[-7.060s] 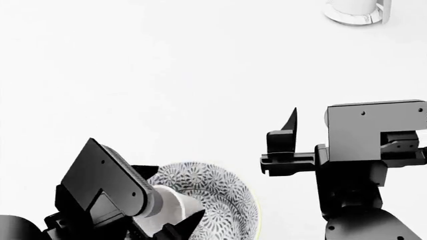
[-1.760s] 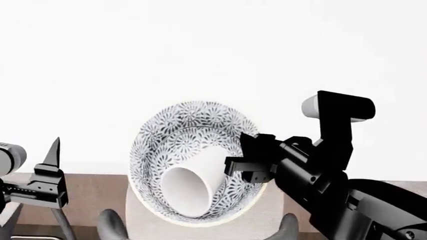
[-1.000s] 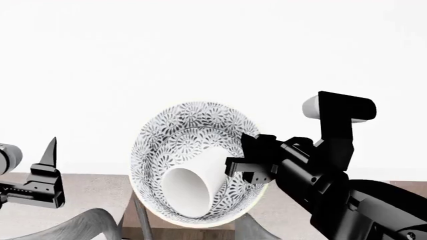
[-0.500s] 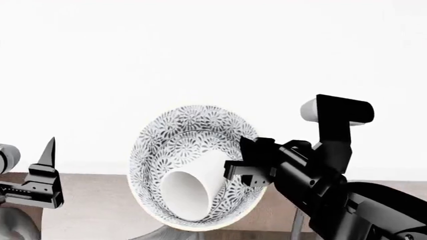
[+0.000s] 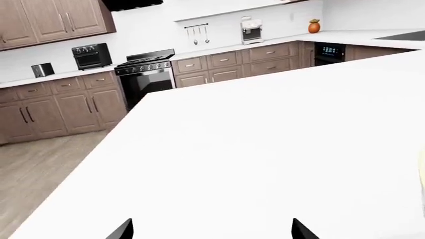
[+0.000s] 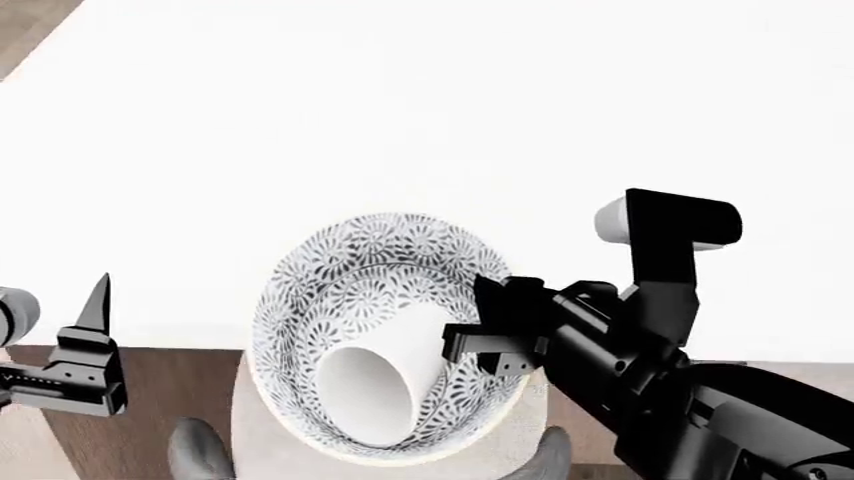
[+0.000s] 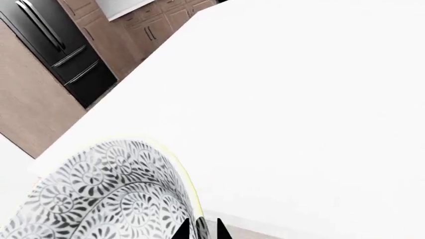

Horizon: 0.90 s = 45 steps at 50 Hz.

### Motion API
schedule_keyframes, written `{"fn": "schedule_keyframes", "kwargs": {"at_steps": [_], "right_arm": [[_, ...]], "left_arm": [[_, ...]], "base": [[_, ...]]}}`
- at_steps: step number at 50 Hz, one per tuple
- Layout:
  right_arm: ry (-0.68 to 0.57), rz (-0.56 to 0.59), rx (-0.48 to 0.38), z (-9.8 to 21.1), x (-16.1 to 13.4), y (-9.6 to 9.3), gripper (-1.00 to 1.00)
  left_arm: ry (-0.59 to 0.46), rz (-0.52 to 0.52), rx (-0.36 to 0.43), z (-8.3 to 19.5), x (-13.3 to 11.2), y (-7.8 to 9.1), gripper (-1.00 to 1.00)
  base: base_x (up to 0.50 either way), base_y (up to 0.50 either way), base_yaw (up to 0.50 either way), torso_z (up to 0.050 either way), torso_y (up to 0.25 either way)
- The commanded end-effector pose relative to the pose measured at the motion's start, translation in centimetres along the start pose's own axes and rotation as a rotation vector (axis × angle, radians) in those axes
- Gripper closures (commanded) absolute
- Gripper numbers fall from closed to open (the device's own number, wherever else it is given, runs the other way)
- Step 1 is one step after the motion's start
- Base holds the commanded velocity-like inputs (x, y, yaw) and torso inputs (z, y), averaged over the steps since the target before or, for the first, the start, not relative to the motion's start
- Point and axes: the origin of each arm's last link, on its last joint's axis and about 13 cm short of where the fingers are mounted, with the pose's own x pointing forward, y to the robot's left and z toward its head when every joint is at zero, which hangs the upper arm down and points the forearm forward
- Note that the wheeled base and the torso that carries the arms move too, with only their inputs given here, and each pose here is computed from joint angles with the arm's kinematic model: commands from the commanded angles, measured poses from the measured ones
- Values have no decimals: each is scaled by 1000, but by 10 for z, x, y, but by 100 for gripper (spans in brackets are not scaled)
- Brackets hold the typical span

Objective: Place the cup inside the bowl on the dining table and move the bowl to any counter.

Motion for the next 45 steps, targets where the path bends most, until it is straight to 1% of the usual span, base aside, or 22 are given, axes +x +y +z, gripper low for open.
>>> {"fn": "schedule_keyframes", "kwargs": {"at_steps": [1,18,42,45], "right_arm": [[-11,-4,2,3,0,2,100],[-7,-9,5,0,-1,1,100],[-6,-17,1,-1,0,1,100],[-8,-14,-1,0,0,2,100]], "left_arm": [[-1,1,-2,0,0,0,-100],[0,1,-3,0,-4,3,-100],[-1,1,0,-1,-2,2,-100],[-5,-2,2,0,-1,0,-100]], "base": [[0,500,0,0,0],[0,500,0,0,0],[0,500,0,0,0],[0,500,0,0,0]]}}
